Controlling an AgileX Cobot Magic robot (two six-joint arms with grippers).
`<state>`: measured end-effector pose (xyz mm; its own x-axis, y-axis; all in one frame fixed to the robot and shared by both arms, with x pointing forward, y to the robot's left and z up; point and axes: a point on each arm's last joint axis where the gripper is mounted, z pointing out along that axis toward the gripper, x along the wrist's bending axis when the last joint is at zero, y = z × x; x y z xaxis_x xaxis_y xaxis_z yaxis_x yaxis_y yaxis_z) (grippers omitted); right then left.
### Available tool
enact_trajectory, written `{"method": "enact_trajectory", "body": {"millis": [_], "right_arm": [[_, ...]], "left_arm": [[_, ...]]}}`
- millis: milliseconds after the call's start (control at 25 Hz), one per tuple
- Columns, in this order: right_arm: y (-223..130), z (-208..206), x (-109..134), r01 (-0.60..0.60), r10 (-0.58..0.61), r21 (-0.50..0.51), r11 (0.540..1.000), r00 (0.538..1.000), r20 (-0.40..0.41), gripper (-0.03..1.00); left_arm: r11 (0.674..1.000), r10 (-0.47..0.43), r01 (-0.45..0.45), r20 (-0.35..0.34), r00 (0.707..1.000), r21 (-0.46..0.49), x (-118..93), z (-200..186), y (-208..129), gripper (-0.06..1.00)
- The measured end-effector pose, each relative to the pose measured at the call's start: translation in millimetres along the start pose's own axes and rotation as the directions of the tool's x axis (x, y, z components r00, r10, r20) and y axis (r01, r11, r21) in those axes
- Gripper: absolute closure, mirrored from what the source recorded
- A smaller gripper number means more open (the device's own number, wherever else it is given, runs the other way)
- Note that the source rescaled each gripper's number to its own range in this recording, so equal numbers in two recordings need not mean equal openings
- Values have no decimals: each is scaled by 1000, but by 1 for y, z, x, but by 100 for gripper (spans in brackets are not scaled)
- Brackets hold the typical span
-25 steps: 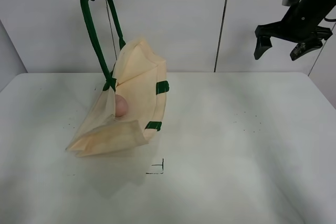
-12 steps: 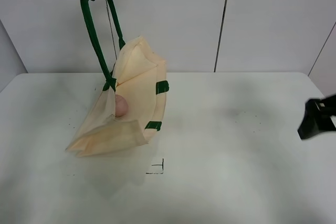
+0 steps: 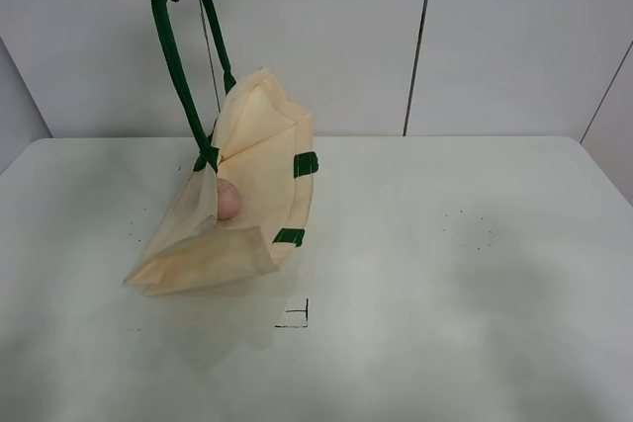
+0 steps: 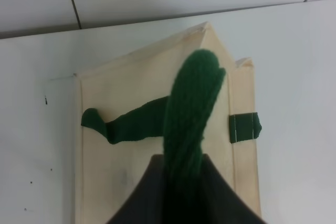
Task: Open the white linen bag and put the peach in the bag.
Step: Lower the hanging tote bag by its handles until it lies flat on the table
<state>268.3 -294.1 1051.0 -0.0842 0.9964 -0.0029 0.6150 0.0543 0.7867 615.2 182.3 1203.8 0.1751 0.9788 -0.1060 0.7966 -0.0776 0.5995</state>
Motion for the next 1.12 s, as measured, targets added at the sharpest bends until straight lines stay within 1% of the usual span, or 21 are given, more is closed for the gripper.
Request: {"method": "enact_trajectory", "body": {"millis": [80,160,280,880,960,1040,1120], "right_arm": [[-7,-12,0,2,-1,-91,996,1000,6,-3],[-13,-19,1,-4,6,-150,989,1000,10,-3],[-18,-26,-1,-20,26,-205,979,999,26,-3],[-20,-27,-1,-30,37,-214,976,999,28,-3],[-20,-27,-1,-30,37,-214,976,999,28,-3],[-20,-27,-1,-30,37,-214,976,999,28,-3],[-20,-27,-1,-30,37,-214,976,999,28,-3]], "left_arm": [[1000,0,0,0,1000,0,0,0,0,94],[1000,1,-1,0,1000,0,0,0,0,94],[1000,1,-1,0,1000,0,0,0,0,94],[1000,1,-1,-1,1000,4,0,2,0,94],[1000,0,0,-2,1000,20,0,10,0,94],[999,0,0,-8,1000,51,0,26,-1,94],[995,-3,4,-6,1000,103,0,52,-2,94]]}}
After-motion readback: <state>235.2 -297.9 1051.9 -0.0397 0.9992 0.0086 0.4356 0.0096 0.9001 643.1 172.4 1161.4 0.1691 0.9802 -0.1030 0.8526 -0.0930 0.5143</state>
